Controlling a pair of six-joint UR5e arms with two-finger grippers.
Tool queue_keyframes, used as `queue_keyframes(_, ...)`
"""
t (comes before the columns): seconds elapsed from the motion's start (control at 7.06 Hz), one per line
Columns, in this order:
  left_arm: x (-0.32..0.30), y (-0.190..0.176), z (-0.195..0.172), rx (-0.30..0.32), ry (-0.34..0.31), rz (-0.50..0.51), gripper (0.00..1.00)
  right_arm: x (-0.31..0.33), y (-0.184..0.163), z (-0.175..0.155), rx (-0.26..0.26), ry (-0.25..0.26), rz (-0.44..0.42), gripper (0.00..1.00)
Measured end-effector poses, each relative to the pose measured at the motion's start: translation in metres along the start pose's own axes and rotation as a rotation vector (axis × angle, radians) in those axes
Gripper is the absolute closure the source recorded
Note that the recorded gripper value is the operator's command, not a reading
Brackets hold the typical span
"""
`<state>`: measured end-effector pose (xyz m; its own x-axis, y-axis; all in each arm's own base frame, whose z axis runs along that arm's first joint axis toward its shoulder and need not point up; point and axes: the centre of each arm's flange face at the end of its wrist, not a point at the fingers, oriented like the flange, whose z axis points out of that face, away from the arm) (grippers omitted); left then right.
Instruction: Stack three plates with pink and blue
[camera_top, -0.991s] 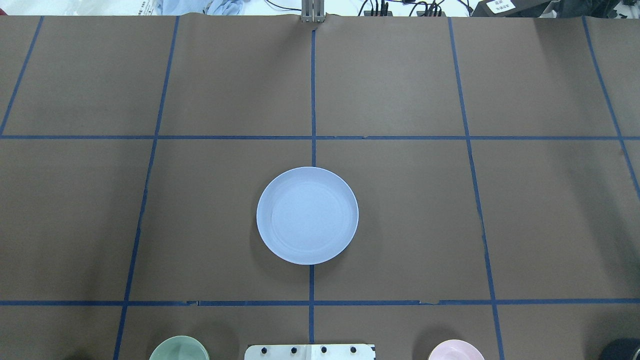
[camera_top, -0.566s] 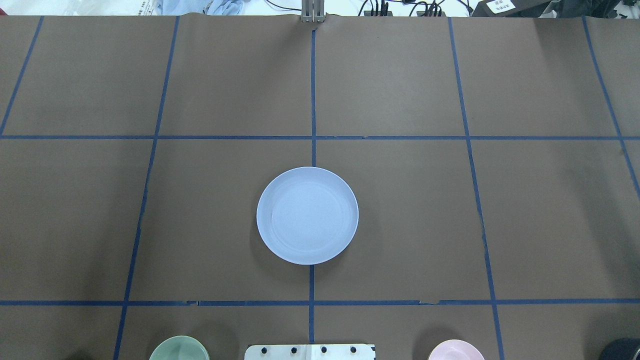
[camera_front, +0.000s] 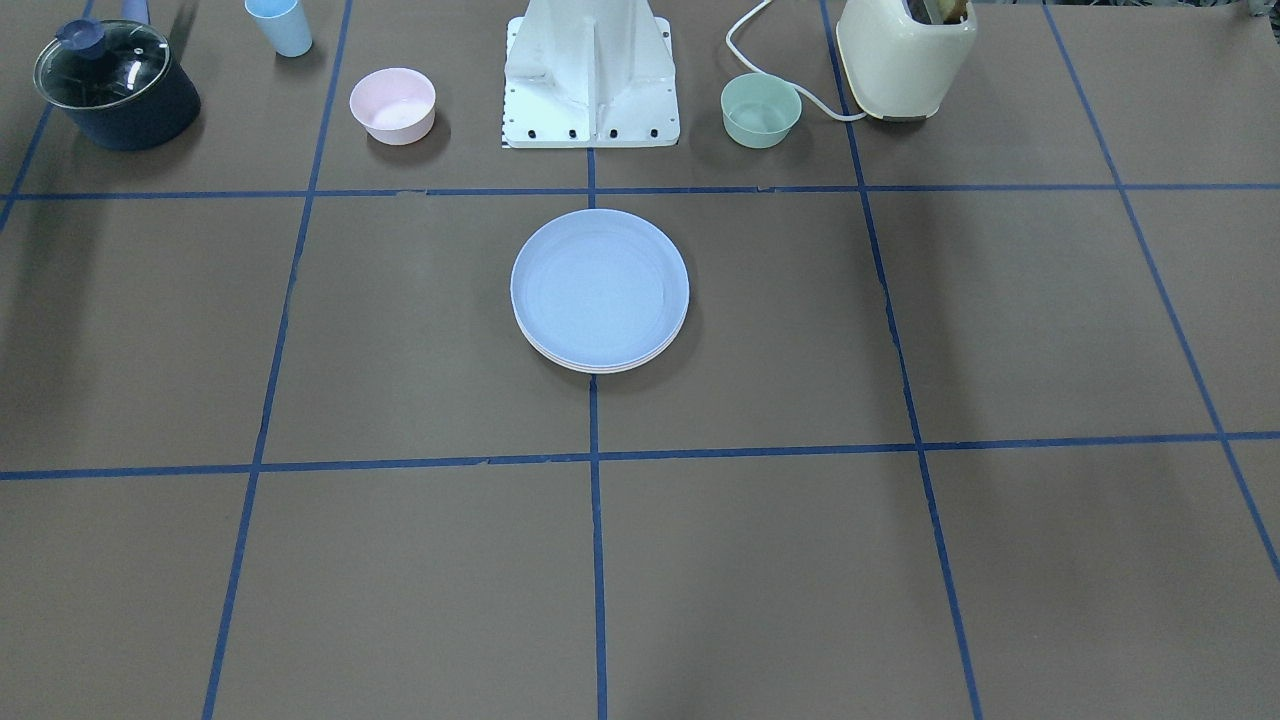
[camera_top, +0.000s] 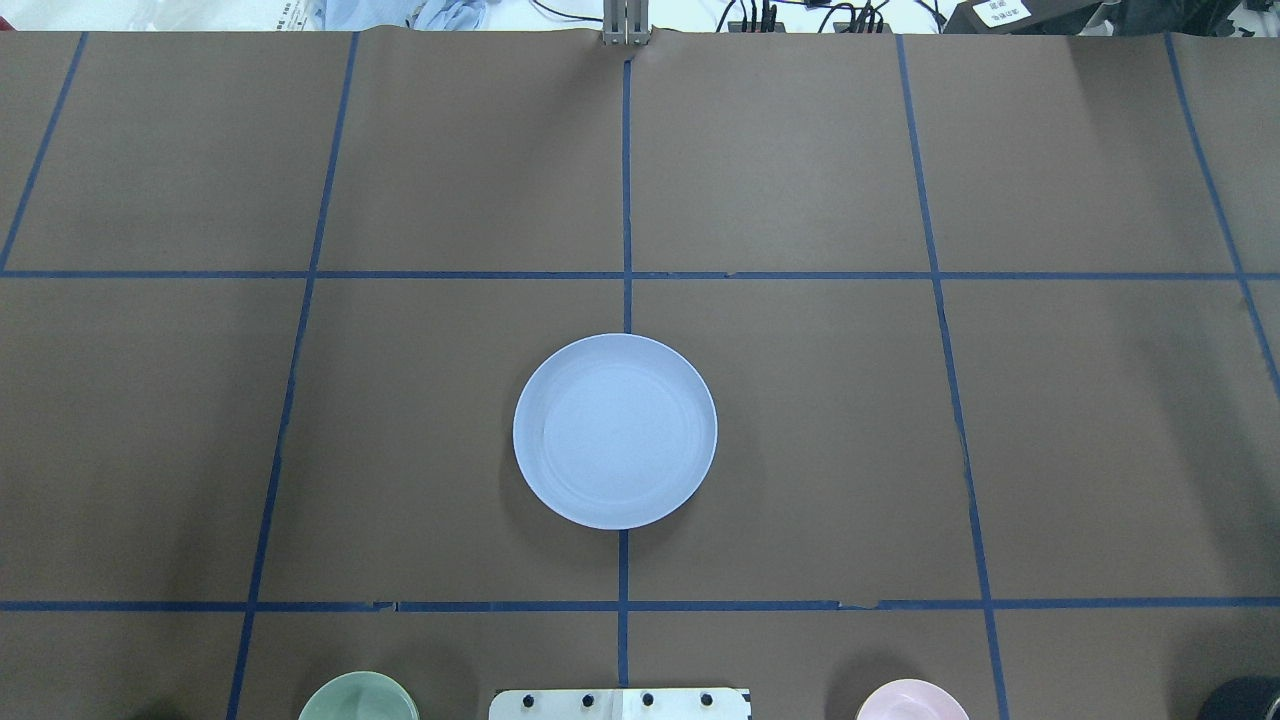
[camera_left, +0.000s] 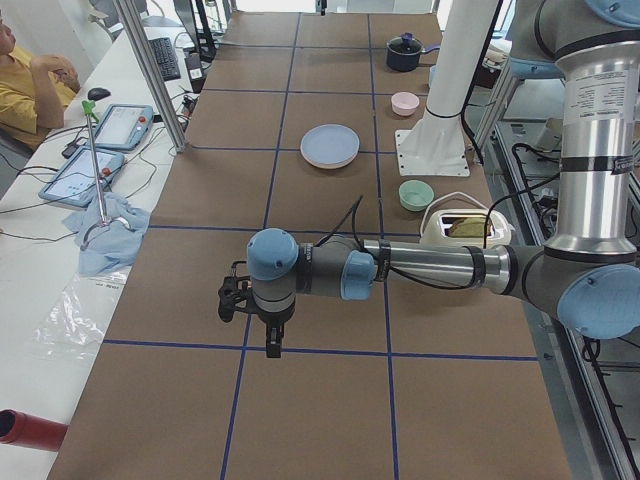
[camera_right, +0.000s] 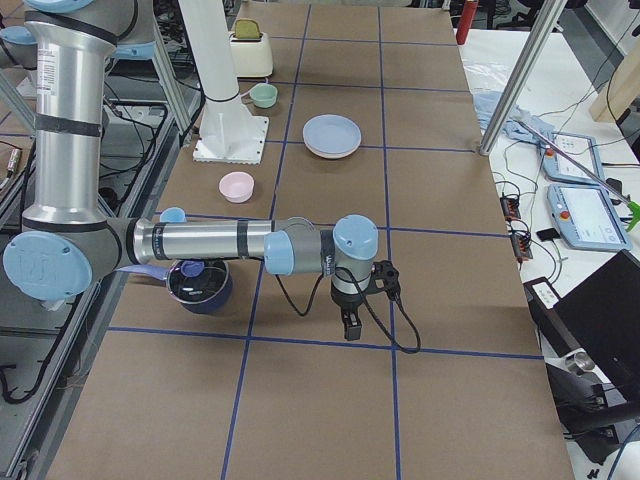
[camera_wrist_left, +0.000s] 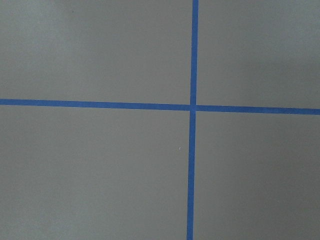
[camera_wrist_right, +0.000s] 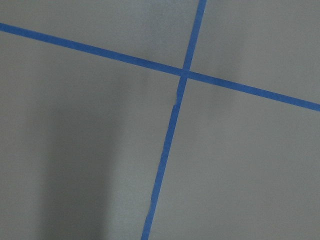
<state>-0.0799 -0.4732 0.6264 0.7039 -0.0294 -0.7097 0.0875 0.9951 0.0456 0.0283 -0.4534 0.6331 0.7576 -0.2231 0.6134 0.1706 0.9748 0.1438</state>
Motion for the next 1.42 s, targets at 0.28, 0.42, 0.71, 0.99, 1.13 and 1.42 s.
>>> queue_keyframes(0.28,-0.0002,0.0001,0.0004,-0.001,0.0,-0.002,0.0,0.001,0.0004,0.0018,-0.004,0.0,0.001,0.0)
queue_keyframes(0.42,-0.0008,0.0008,0.0009,-0.002,0.0,-0.003,0.0,0.0019,0.0008,0.0028,-0.006,0.0,0.003,0.0)
queue_keyframes(0.71,-0.0031,0.0028,0.0028,-0.006,-0.001,-0.006,0.0,0.0035,0.0015,0.0052,-0.011,0.0,0.008,0.0)
queue_keyframes(0.99,-0.0061,0.0062,0.0054,-0.012,-0.003,-0.012,0.0,0.0049,0.0017,0.007,-0.015,-0.001,0.011,0.0)
queue_keyframes(1.13,-0.0067,0.0066,0.006,-0.013,-0.004,-0.012,0.0,0.0058,0.0019,0.0082,-0.017,-0.001,0.013,0.0)
queue_keyframes(1.42,-0.0075,0.0066,0.0068,-0.014,-0.005,-0.013,0.0,0.0062,0.002,0.0087,-0.018,-0.001,0.014,0.0)
